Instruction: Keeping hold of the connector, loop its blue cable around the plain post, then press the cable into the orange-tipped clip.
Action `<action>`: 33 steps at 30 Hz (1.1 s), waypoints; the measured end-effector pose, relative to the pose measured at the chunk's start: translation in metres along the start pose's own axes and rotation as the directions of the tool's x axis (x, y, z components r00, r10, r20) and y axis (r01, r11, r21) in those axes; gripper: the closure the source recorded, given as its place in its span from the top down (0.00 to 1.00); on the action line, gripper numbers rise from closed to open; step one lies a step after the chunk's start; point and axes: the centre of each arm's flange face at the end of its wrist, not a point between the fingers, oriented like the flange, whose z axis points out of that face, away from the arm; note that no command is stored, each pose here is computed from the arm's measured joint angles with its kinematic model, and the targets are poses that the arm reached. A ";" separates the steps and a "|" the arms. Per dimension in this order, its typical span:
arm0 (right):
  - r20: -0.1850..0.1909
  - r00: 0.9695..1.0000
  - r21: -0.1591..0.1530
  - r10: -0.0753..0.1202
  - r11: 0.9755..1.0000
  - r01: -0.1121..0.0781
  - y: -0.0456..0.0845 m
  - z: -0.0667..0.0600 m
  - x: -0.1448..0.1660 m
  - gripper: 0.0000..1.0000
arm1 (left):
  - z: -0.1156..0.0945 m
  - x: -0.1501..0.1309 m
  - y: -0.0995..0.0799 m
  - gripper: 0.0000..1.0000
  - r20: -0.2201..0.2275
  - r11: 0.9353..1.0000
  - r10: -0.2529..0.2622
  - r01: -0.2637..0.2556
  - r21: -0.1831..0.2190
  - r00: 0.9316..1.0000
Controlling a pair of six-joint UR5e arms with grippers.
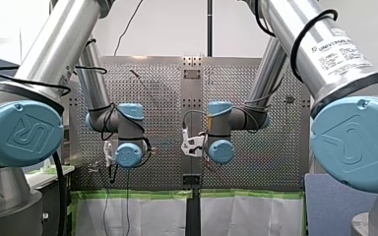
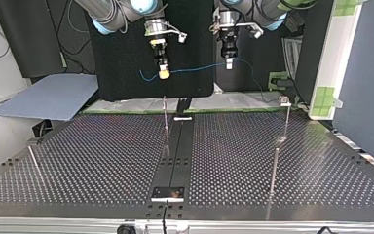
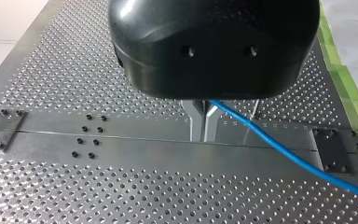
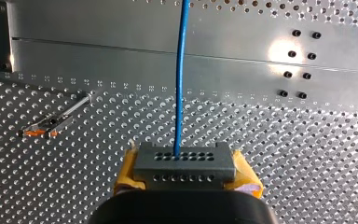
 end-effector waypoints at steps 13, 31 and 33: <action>0.000 1.000 0.000 0.000 1.000 0.000 0.000 0.000 0.000 0.00 | 0.000 0.000 0.000 0.05 0.000 1.000 0.000 0.000 0.000 1.000; 0.138 0.990 0.124 -0.002 0.992 -0.015 -0.025 -0.027 -0.033 0.00 | -0.033 -0.013 0.026 0.05 -0.069 0.998 0.057 -0.058 -0.013 0.996; 0.156 0.988 0.128 -0.008 0.992 -0.012 -0.025 -0.029 -0.035 0.00 | -0.034 -0.019 0.026 0.05 -0.063 0.998 0.053 -0.054 -0.014 0.997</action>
